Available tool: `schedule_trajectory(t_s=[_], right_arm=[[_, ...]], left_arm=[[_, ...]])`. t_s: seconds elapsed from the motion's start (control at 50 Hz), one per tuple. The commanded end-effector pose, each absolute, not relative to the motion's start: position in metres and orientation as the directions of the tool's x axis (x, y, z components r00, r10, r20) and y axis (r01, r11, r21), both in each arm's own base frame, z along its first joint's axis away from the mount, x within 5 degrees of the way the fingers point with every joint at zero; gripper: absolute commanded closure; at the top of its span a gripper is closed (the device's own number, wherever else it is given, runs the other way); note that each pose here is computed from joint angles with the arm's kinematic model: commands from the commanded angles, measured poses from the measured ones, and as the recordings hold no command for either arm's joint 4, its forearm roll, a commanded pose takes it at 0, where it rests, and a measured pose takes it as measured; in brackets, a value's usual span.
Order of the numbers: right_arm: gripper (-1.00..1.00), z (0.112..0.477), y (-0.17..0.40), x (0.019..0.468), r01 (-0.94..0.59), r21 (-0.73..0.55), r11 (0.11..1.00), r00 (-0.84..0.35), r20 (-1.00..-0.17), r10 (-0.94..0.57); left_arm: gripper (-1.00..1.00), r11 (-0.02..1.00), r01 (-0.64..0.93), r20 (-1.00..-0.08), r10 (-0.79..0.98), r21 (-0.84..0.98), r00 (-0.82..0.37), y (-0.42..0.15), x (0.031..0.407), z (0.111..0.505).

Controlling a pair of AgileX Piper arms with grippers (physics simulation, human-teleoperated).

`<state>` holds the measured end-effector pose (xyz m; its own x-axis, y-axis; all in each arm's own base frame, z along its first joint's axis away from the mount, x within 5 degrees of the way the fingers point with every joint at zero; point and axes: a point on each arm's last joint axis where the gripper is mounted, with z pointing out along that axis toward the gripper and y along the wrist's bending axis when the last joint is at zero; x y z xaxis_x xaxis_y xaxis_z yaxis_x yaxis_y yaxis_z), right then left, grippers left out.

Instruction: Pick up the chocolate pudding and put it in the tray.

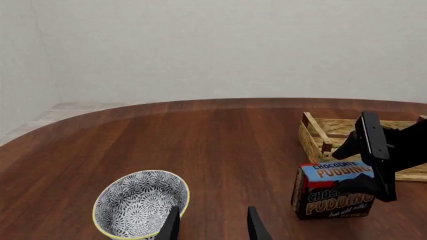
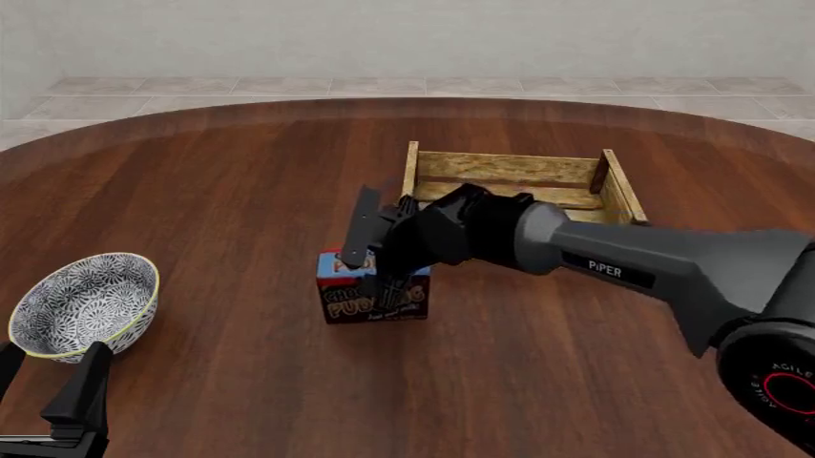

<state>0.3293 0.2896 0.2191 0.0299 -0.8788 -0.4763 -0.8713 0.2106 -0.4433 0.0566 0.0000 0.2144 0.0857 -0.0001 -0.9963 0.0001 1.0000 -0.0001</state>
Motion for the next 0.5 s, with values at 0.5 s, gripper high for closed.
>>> schedule_trajectory(t_s=[0.5], right_arm=[[1.00,0.314,0.225,0.323,-0.786,-0.570,0.240,0.084,-0.482,-0.872]], left_arm=[[-1.00,1.000,0.000,-0.996,0.000,0.000,0.086,0.000,0.057,0.214]])
